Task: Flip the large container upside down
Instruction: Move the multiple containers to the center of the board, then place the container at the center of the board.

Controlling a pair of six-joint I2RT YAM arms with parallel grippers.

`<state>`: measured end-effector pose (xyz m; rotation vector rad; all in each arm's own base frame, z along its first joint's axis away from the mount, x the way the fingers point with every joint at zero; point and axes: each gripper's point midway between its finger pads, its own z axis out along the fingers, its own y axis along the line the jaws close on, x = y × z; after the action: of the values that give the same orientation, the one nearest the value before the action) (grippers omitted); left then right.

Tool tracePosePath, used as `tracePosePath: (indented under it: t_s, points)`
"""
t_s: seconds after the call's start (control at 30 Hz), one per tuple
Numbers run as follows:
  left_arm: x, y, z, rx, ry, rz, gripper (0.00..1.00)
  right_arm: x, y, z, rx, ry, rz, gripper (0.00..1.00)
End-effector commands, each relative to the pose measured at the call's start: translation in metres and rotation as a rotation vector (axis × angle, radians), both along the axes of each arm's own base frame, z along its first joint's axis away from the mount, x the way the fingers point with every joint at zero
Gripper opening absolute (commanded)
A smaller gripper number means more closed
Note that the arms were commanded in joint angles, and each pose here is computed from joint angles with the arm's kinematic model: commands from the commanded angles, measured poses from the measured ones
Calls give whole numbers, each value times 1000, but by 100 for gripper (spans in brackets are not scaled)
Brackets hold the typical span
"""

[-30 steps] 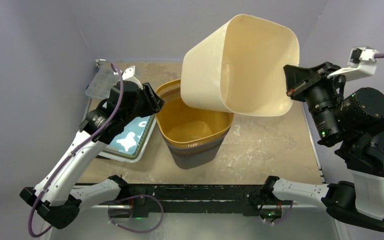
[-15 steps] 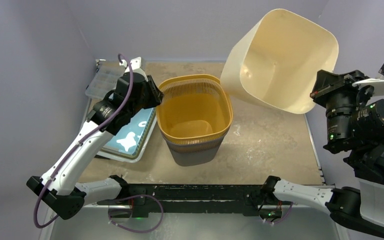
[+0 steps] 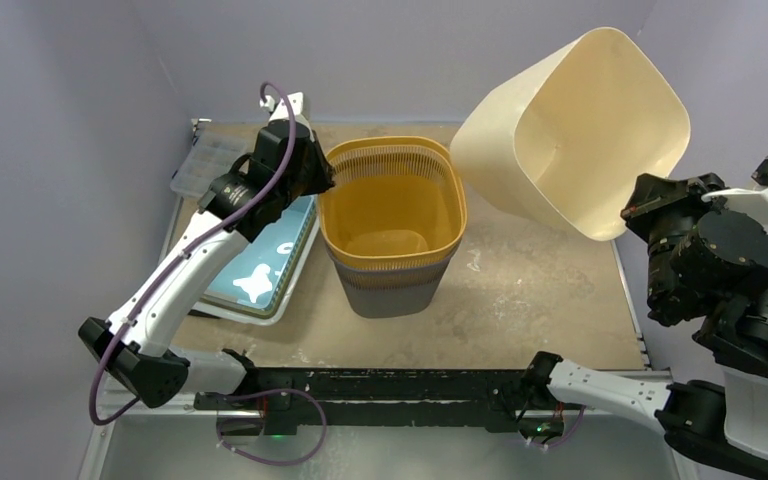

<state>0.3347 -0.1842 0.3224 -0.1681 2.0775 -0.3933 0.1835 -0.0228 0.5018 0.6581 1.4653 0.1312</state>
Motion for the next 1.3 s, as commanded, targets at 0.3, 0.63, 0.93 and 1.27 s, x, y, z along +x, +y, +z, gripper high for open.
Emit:
tracePosePath:
  t_s: [0.3, 0.63, 0.93, 1.27]
  points:
    - [93, 25, -28, 19, -1, 113, 0, -13, -10, -28, 62, 46, 7, 0]
    - [162, 15, -28, 22, -33, 111, 0, -15, 24, -79, 121, 138, 181, 0]
    - [156, 7, -32, 37, 7, 31, 37, 0, 102, -170, 42, 411, 382, 0]
    - [107, 26, 33, 31, -95, 2, 87, 22, 147, -216, -91, 530, 457, 0]
